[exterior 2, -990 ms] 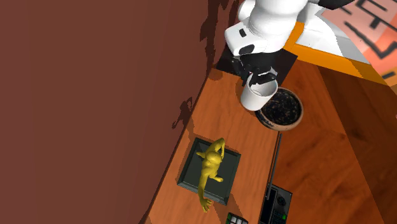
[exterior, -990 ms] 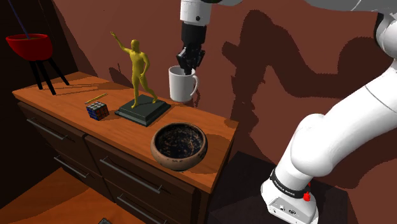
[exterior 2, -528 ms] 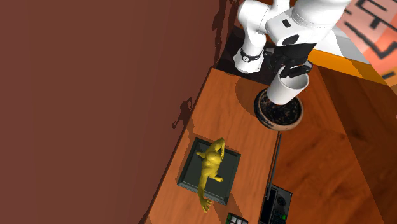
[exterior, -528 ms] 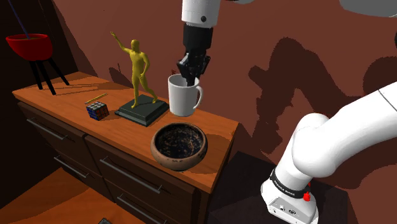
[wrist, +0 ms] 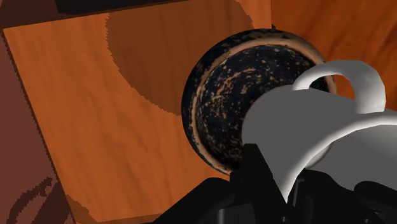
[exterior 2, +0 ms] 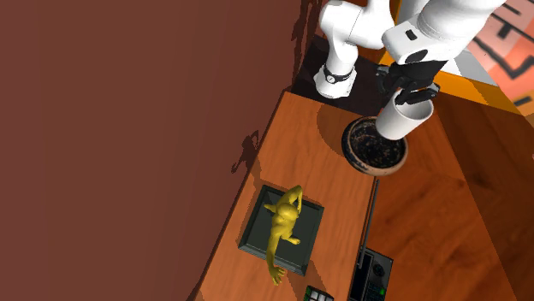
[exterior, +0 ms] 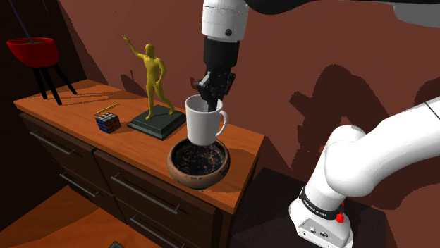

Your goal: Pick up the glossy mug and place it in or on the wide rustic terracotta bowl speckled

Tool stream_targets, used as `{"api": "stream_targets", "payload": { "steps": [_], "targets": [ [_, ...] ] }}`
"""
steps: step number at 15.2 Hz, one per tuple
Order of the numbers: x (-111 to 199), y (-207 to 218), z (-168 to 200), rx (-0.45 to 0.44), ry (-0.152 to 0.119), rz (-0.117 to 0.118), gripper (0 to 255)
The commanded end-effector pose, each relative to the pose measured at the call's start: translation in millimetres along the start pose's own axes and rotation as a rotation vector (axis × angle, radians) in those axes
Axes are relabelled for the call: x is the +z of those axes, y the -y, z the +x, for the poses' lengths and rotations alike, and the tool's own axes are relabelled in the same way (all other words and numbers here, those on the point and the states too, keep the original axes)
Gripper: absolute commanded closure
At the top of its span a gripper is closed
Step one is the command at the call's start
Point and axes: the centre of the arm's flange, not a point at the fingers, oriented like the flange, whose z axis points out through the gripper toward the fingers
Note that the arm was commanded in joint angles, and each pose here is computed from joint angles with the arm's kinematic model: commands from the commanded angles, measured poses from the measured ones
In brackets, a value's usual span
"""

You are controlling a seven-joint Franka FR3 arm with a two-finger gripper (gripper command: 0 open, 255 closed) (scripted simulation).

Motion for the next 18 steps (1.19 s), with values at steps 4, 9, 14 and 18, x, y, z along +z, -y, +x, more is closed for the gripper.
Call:
{"api": "stream_targets", "payload": {
  "steps": [4,9,14,18],
  "targets": [
    [26.1,-1.8,-0.4,0.0,-0.001,0.0,255],
    [52.5,-3.2,-1.4,0.0,-0.001,0.0,255],
    [71.1,-4.2,-2.0,0.0,-0.001,0.0,255],
    [71.1,-4.2,-2.0,0.0,-0.001,0.0,255]
  ]
}}
